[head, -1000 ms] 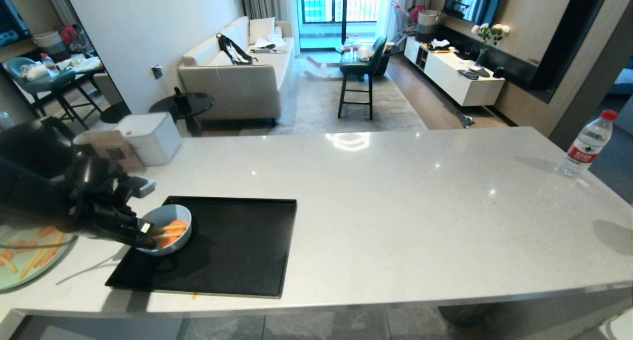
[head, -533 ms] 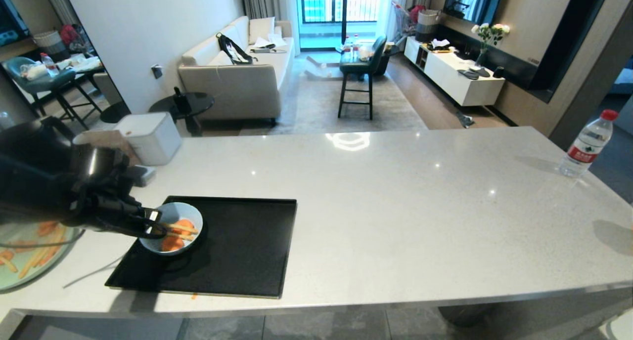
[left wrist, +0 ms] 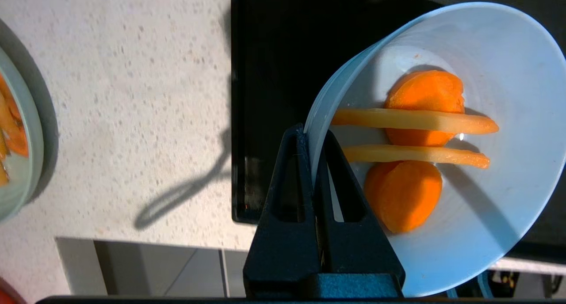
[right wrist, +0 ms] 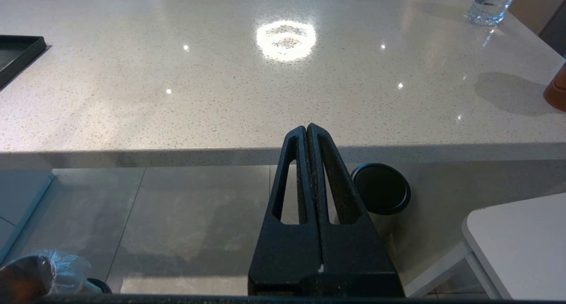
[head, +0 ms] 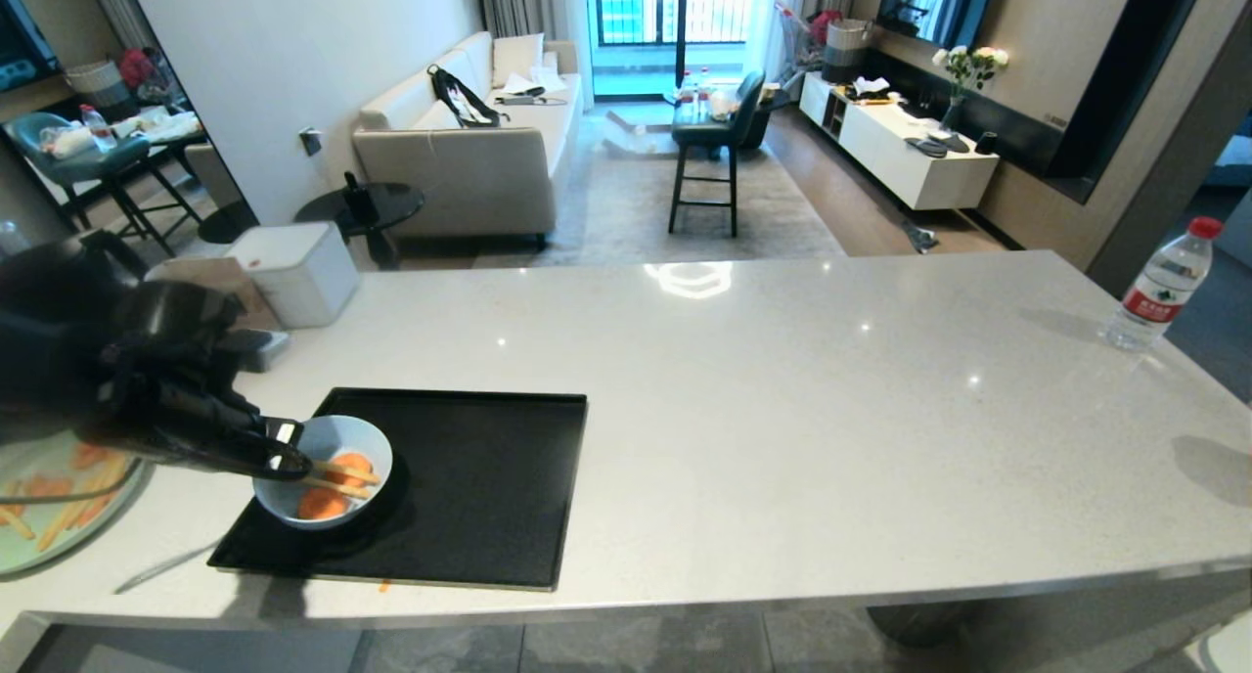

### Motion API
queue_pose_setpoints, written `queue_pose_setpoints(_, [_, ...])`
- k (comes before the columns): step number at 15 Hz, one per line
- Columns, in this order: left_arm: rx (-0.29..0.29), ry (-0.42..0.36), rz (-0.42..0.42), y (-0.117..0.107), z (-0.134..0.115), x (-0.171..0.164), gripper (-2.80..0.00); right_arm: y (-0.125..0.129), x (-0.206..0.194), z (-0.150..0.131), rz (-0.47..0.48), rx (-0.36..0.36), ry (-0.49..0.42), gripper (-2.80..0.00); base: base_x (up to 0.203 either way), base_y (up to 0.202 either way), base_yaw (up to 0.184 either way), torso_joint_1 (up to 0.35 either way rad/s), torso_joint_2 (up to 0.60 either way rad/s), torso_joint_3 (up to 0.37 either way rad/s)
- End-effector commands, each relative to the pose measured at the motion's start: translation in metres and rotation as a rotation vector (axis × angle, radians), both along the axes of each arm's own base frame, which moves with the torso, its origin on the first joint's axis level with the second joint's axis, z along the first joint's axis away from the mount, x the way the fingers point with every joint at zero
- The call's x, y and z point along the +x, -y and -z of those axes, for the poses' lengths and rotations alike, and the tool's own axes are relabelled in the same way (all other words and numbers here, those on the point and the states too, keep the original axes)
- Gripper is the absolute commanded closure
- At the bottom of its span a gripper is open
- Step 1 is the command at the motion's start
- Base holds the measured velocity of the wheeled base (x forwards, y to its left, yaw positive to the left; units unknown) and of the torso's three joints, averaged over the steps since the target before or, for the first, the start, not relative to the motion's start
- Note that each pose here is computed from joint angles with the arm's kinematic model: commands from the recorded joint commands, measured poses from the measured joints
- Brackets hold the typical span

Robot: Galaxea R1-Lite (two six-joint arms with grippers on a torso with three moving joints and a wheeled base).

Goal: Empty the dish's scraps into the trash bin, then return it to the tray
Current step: Pick up the bowl with leftover food, then move the bowl over the trash can

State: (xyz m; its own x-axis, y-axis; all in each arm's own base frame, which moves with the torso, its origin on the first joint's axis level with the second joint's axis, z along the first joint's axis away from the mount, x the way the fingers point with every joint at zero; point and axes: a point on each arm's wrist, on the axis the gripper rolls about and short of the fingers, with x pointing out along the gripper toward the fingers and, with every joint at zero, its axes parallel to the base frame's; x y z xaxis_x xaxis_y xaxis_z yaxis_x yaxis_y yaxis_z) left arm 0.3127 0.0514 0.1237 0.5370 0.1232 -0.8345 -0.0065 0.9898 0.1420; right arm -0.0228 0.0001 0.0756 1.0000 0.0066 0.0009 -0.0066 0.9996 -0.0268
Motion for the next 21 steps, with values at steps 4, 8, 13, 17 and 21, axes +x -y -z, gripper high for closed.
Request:
queue_pose_setpoints(4, [-0.128, -0.001, 0.029, 0.013, -0.033, -0.031, 0.00, 0.000, 0.000, 0.000, -0.001, -0.001, 0.001, 0.00, 0.000, 0.000, 0.000, 0.000, 0.00, 0.000])
queue_pose_setpoints(8, [-0.162, -0.015, 0.014, 0.017, -0.067, -0.078, 0.00, 0.000, 0.000, 0.000, -0.001, -0.001, 0.001, 0.00, 0.000, 0.000, 0.000, 0.000, 0.00, 0.000])
queue_pose_setpoints(13, [-0.166, -0.013, -0.048, 0.015, -0.088, -0.140, 0.00, 0.000, 0.000, 0.000, -0.001, -0.001, 0.002, 0.00, 0.000, 0.000, 0.000, 0.000, 0.00, 0.000])
queue_pose_setpoints(17, [-0.157, 0.043, -0.064, 0.024, -0.086, -0.185, 0.00, 0.000, 0.000, 0.000, -0.001, -0.001, 0.001, 0.00, 0.000, 0.000, 0.000, 0.000, 0.00, 0.000])
queue_pose_setpoints(21, [-0.193, 0.066, 0.023, 0.045, -0.073, -0.223, 0.00, 0.000, 0.000, 0.000, -0.001, -0.001, 0.001, 0.00, 0.000, 0.000, 0.000, 0.000, 0.00, 0.000])
